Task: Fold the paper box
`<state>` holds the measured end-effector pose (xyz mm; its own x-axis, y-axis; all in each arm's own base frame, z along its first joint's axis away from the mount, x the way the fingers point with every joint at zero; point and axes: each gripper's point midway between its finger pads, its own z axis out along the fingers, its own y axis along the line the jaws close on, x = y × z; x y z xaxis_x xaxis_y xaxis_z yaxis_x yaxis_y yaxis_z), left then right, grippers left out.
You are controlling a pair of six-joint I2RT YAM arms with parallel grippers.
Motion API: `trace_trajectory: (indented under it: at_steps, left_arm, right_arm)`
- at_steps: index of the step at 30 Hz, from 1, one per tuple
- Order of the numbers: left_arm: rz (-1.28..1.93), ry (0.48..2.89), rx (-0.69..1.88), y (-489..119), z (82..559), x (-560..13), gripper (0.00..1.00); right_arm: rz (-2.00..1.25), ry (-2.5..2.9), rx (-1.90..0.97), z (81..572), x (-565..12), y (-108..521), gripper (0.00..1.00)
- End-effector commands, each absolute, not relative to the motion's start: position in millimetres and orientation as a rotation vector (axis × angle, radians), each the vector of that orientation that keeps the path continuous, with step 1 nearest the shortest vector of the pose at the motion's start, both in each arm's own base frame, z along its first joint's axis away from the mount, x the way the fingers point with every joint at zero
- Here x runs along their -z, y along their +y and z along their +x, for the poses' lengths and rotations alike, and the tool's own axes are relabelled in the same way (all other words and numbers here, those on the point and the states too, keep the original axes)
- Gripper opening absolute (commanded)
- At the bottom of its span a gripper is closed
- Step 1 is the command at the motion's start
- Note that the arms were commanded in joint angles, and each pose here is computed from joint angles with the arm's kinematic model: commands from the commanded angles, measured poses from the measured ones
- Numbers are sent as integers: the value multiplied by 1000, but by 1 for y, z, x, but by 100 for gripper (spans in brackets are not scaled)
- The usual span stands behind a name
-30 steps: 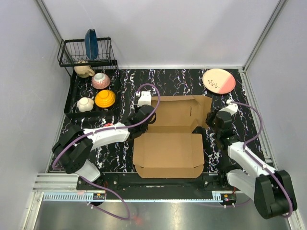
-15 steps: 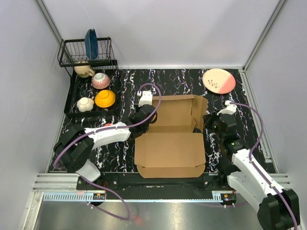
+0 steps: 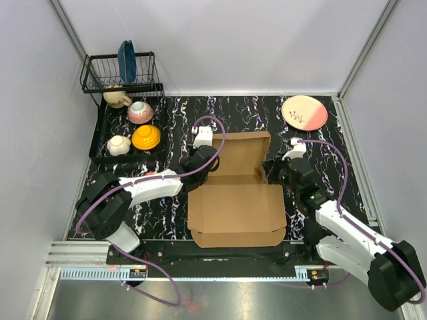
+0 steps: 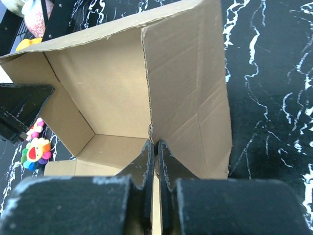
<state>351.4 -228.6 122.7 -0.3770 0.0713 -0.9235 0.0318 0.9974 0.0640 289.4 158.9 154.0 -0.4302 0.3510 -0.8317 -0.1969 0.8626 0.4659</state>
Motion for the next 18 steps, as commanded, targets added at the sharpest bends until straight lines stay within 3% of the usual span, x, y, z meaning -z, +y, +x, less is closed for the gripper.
trace_trajectory:
  at_steps: [1,5,8,18]
  left_arm:
    - [141,1972,-35,-239,348,-118,0]
    - [136,1960,-40,-235,346,-119,0]
    - [131,1953,-40,-233,346,-119,0]
    - [128,1954,-48,-231,345,-116,0]
  right_arm:
    - [32,2015,-665,281,-135,182,12]
    - [59,2013,-618,284,-136,174,36]
    - [85,1977,-565,287,-146,164,49]
    - [87,1871,-495,286,-189,145,65]
